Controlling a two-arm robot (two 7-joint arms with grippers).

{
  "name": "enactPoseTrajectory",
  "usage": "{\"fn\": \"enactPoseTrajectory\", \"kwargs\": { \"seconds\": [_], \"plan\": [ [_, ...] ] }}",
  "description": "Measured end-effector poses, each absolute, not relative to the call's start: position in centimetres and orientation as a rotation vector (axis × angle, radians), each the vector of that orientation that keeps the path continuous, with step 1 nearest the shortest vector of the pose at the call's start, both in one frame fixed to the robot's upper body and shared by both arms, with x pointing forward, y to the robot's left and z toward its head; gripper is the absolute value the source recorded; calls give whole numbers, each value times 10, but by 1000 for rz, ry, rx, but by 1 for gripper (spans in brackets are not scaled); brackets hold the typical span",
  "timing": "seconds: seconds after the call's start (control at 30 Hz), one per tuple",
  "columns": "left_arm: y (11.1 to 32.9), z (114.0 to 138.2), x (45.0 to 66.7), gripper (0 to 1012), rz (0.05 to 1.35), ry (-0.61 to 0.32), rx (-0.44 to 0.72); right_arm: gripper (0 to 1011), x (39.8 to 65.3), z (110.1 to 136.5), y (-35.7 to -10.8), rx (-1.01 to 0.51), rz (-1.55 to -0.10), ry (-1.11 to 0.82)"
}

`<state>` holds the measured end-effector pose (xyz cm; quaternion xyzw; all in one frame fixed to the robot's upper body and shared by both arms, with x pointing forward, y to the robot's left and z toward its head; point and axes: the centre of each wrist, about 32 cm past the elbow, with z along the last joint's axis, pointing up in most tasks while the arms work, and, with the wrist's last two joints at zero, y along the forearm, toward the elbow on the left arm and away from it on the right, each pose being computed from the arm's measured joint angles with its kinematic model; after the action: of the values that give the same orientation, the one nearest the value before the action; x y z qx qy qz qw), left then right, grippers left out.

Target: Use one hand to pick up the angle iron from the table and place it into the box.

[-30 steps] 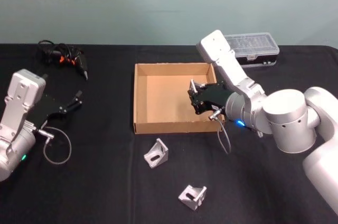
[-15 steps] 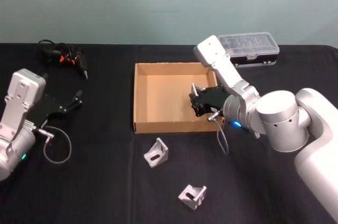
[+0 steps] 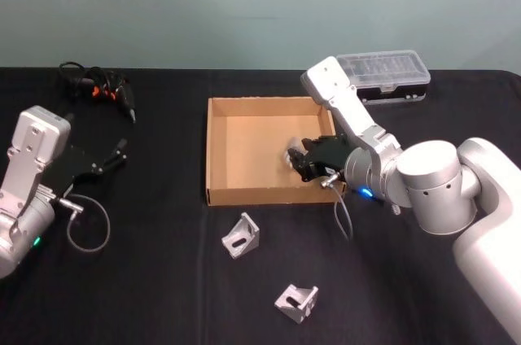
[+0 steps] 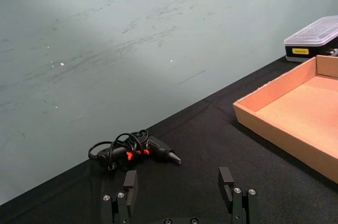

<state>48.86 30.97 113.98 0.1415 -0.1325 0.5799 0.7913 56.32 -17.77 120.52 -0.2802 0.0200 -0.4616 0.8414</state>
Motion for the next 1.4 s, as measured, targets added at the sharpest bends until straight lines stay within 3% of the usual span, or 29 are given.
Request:
{"fn": "enactPoseTrajectory", "kwargs": {
  "seconds": [0.5,0.57,0.8,1.4],
  "plan": [
    [310,1140,489,1000,1248,-285,304,723,564,1210,-185,-559,-982,61],
    [310,1140,489,1000,1248,-285,304,820,564,1212,-188,-547,-988,59],
    [310,1140,489,1000,1248,-285,304,997,559,1218,-196,-509,-996,58],
    [310,1140,489,1000,1248,-285,304,1003,509,1244,-240,-395,-934,39]
  ]
}}
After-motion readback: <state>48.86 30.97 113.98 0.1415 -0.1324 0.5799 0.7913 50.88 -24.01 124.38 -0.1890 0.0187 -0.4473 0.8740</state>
